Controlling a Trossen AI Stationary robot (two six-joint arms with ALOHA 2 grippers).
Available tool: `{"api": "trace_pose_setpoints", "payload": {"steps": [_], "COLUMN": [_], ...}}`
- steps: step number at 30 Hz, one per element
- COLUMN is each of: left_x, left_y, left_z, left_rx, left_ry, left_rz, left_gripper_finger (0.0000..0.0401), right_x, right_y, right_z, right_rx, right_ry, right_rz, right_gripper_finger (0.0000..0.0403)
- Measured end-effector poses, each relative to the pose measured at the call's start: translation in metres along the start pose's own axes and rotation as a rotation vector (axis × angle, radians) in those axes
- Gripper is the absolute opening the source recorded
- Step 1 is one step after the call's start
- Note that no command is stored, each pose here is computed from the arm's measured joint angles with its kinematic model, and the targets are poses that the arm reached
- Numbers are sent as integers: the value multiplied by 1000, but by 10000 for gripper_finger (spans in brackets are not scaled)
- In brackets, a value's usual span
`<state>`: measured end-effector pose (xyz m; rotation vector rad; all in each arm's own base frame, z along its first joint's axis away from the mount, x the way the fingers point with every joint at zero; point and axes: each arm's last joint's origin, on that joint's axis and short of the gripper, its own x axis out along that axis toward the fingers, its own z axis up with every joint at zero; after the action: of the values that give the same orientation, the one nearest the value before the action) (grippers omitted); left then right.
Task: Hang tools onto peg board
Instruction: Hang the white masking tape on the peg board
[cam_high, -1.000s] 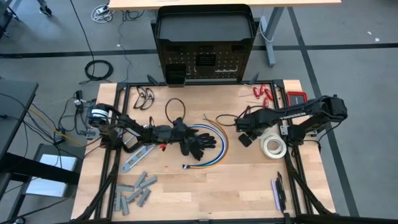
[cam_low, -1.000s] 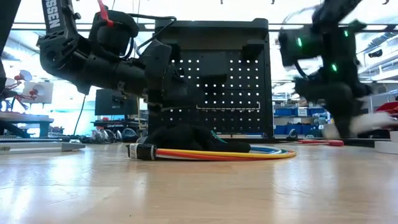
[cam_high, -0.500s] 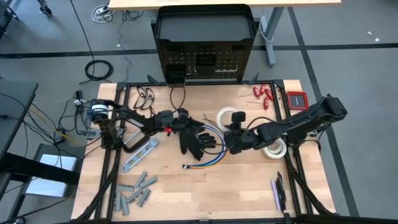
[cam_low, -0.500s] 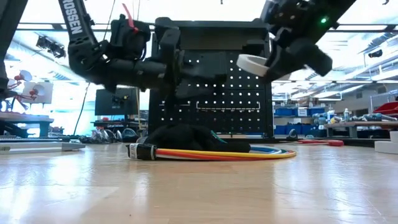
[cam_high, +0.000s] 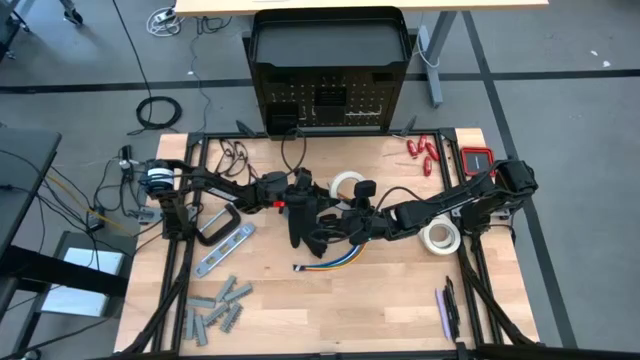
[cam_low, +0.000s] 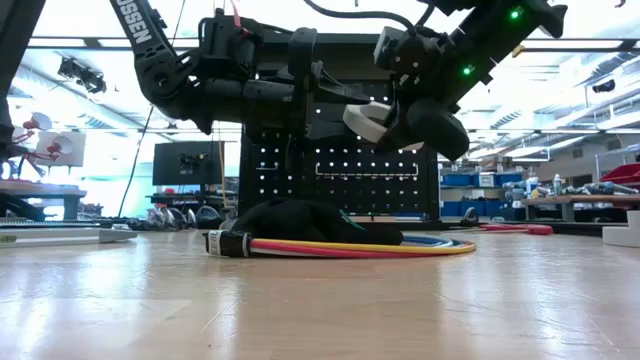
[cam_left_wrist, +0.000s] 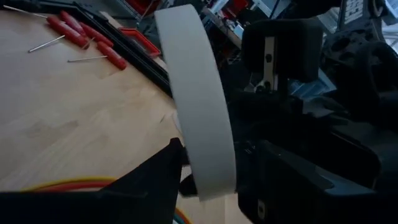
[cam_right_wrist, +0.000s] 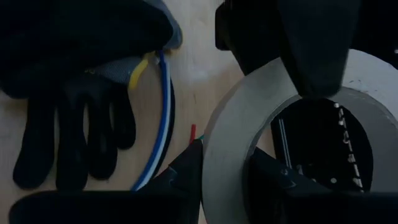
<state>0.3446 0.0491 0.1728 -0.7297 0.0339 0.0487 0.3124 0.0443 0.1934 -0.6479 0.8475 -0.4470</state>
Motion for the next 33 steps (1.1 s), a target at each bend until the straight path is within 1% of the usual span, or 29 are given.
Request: {"api": "trace_pose_setpoints", "payload": {"steps": [5,8,10,14,15,17,19,21,23,26,28,30,31,33], "left_x": [0,0,0,0,0,-1,-2,-6,-11,-22,-28,-31,-32,-32], "left_y": [3,3,3,2,2,3,5,7,8,7,5,0,-3,-8], "left_z": [0,1,0,1,1,3,7,15,24,36,41,46,47,48], "left_rx": [-24,-24,-29,-26,-26,-10,14,21,45,112,183,246,267,311], "left_ry": [-23,-44,-44,-46,-46,-46,-39,-56,-87,-140,-181,-234,-254,-284], "left_rz": [58,74,81,74,68,53,43,30,9,0,-16,-50,-68,-95], "left_gripper_finger": [211,196,170,86,75,76,76,75,75,75,75,75,75,75], "right_x": [-1,-1,0,0,0,-2,-12,-30,-50,-82,-99,-106,-106,-97], "right_y": [-2,-2,-2,-1,-2,-2,-7,-18,-30,-48,-60,-65,-63,-52], "right_z": [3,5,5,5,5,5,11,22,30,32,25,14,7,-9], "right_rx": [31,42,45,48,62,112,171,241,283,354,441,558,615,707], "right_ry": [-28,-39,-39,-43,-43,-50,-67,-112,-148,-197,-222,-240,-249,-271], "right_rz": [-9,-11,-9,13,12,13,25,42,58,83,99,101,95,89], "right_gripper_finger": [96,100,101,106,109,119,133,149,164,187,197,202,202,202]}}
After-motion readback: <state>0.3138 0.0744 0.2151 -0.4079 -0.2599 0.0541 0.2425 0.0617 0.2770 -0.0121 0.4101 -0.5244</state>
